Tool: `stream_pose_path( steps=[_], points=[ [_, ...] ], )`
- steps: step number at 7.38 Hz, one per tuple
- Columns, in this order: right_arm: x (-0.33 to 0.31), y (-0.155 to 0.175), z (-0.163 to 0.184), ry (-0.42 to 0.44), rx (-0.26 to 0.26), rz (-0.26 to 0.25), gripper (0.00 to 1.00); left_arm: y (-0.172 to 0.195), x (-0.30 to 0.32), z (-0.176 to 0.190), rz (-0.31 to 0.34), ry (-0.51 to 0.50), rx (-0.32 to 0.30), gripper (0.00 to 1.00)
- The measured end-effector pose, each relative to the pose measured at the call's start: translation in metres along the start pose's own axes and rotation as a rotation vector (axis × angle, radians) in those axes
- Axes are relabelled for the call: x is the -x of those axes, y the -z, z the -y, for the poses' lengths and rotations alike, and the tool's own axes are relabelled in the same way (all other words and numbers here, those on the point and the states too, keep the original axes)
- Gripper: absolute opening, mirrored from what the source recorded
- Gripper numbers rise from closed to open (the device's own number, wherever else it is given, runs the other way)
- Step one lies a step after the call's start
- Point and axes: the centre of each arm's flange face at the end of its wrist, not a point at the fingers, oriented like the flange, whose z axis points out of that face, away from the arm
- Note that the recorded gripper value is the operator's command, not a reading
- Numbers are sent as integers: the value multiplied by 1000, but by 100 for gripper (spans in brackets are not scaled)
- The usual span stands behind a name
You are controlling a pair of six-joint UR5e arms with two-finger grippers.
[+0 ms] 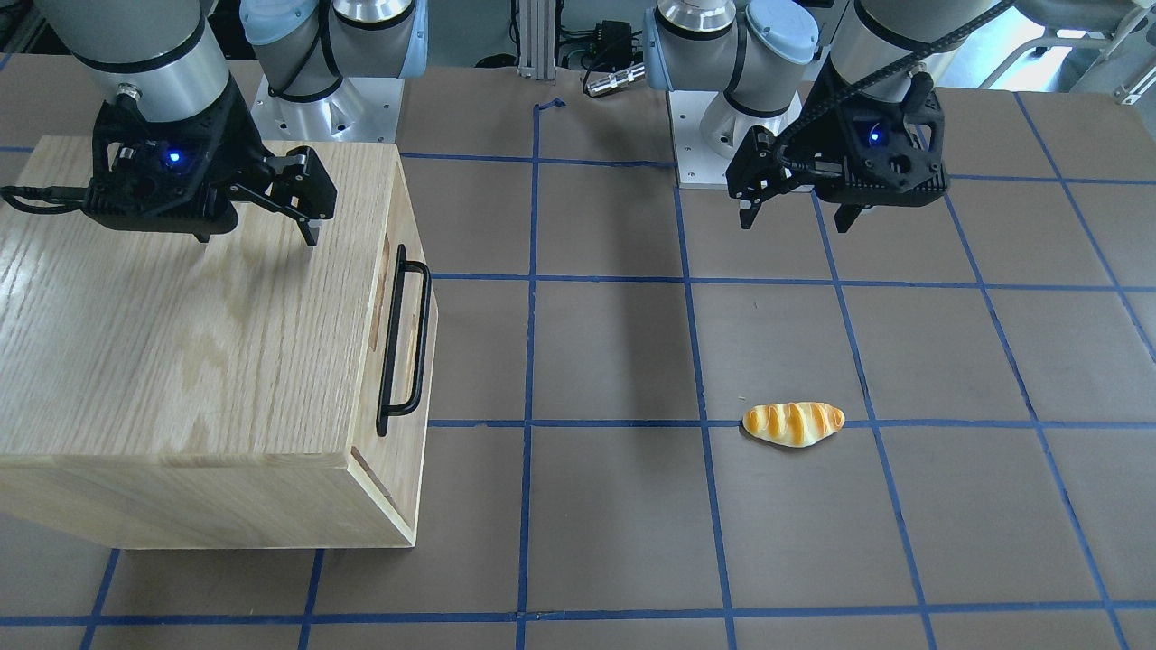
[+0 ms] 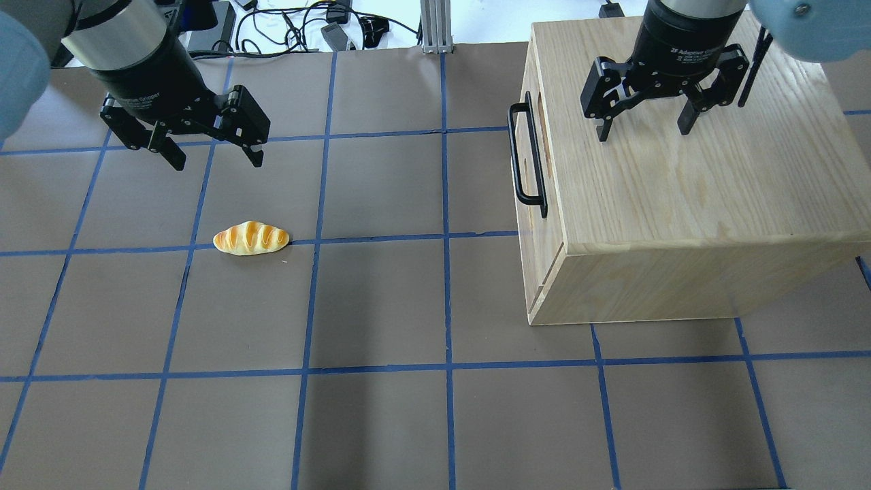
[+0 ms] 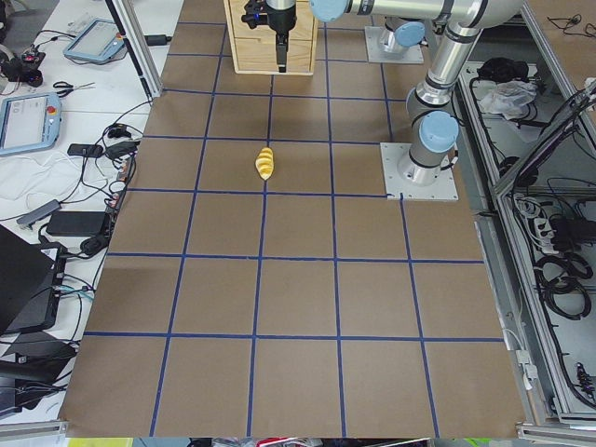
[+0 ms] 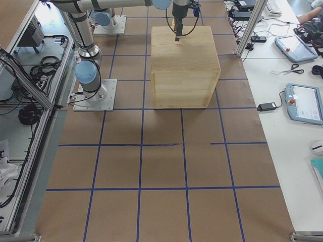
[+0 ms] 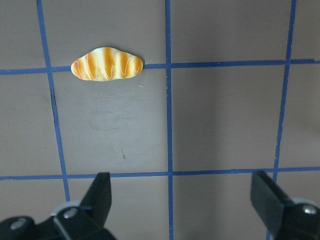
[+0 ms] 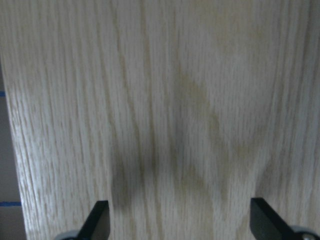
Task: Open upper drawer
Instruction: 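Raise the left gripper and start moving it toward the cabinet drawer handle, then reach the left gripper across to the black drawer handle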
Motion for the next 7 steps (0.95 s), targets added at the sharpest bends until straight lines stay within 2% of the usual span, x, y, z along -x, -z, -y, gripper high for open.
stream_pose_path(
  steps=[3, 5, 7],
  points=[
    [0, 0, 0, -1, 0, 0, 100, 8, -12, 4, -11, 41, -21, 100],
    [-1, 0, 0, -2, 1, 0, 100, -9, -40, 26, -112, 75, -50, 100],
    [0, 0, 0, -1, 0, 0, 100, -38, -89, 45, -222, 125, -42, 100]
  ],
)
